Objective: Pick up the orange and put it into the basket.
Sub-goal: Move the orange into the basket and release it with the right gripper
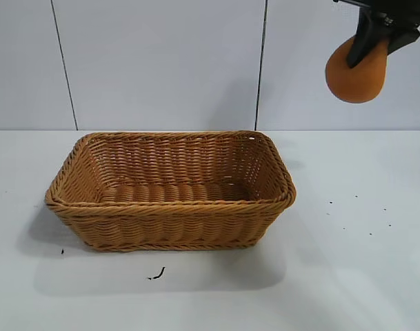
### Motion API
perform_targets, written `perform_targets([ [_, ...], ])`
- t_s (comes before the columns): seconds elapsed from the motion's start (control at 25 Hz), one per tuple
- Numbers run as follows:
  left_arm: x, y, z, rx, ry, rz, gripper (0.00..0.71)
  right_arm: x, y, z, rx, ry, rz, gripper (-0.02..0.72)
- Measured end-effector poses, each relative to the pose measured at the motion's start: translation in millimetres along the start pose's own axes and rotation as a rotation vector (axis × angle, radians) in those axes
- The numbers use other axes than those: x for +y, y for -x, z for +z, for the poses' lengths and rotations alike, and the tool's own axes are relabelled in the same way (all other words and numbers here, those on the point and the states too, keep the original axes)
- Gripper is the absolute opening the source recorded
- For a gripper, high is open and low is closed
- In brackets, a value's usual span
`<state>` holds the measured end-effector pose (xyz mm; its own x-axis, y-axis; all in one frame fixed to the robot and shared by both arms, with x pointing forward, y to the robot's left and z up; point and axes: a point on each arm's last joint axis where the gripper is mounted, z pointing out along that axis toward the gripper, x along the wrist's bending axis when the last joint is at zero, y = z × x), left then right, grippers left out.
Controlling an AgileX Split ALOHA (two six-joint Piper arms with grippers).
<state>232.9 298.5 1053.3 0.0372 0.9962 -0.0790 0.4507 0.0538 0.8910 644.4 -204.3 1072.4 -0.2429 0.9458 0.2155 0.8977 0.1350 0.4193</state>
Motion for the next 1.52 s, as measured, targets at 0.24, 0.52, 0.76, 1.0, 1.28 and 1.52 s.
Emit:
perform_targets([
  [0.24,0.0,0.0,0.0,0.000,0.000,0.000,0.677,-6.9,-68.4,28.2,0.068,-0.026,-0.146,0.128],
  [0.52,0.0,0.0,0.0,0.000,0.000,0.000,0.677,-25.5,-128.6,88.4,0.120,-0.073,-0.242,0.128],
  [0.76,0.0,0.0,0.0,0.000,0.000,0.000,0.677,-32.7,-132.1,139.7,0.109,-0.078,-0.193,0.128],
  [1.0,0.0,0.0,0.0,0.000,0.000,0.000,0.677,-38.9,-128.0,161.7,0.098,-0.110,-0.179,0.128],
  [1.28,0.0,0.0,0.0,0.000,0.000,0.000,0.677,-39.4,-128.1,162.5,0.101,-0.114,-0.184,0.411],
  [1.52,0.0,0.0,0.0,0.000,0.000,0.000,0.677,-33.2,-132.3,153.2,0.113,-0.129,-0.219,0.678],
])
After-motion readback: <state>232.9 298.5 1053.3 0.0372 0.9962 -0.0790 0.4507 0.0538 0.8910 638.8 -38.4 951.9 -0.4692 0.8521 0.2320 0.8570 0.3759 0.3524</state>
